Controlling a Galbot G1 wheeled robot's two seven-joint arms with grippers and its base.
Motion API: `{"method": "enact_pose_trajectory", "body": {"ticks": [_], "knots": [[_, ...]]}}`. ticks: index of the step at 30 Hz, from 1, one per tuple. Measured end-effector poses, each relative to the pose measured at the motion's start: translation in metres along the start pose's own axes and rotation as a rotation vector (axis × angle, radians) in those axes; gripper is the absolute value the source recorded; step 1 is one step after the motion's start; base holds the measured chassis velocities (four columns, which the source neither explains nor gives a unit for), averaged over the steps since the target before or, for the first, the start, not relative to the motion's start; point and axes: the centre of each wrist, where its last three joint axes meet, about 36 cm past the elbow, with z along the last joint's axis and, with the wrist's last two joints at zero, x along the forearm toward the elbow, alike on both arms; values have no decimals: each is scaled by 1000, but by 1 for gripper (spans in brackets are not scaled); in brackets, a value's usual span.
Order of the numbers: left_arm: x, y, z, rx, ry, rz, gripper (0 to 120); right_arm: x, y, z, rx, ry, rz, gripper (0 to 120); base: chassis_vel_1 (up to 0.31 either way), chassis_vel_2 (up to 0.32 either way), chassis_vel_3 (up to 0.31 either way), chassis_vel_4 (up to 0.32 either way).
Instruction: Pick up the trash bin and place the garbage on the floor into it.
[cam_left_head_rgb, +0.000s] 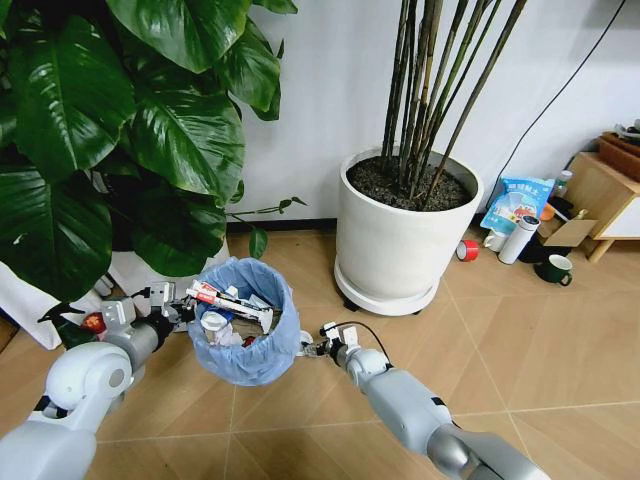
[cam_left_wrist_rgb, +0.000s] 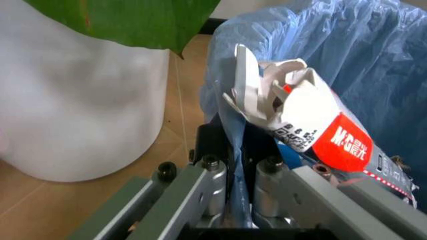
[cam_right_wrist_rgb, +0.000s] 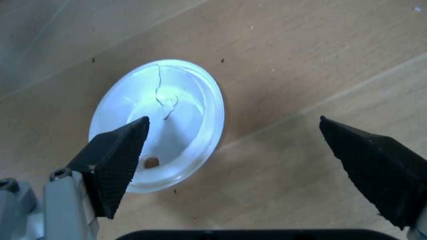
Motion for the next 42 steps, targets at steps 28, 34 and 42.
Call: {"method": "enact_pose_trajectory", "body": {"ticks": [28, 34, 42], "knots": [[4, -1, -3, -15, -1, 3, 0, -6, 3, 5, -30, 20, 49, 50, 0, 0, 0, 0], [5, -2, -2, -16, -1, 5, 0, -4, 1, 8, -32, 20, 47, 26, 0, 0, 0, 0], [6, -1, -2, -15, 0, 2, 0, -3, 2, 8, -34, 15, 45, 3, 0, 0, 0, 0]]}}
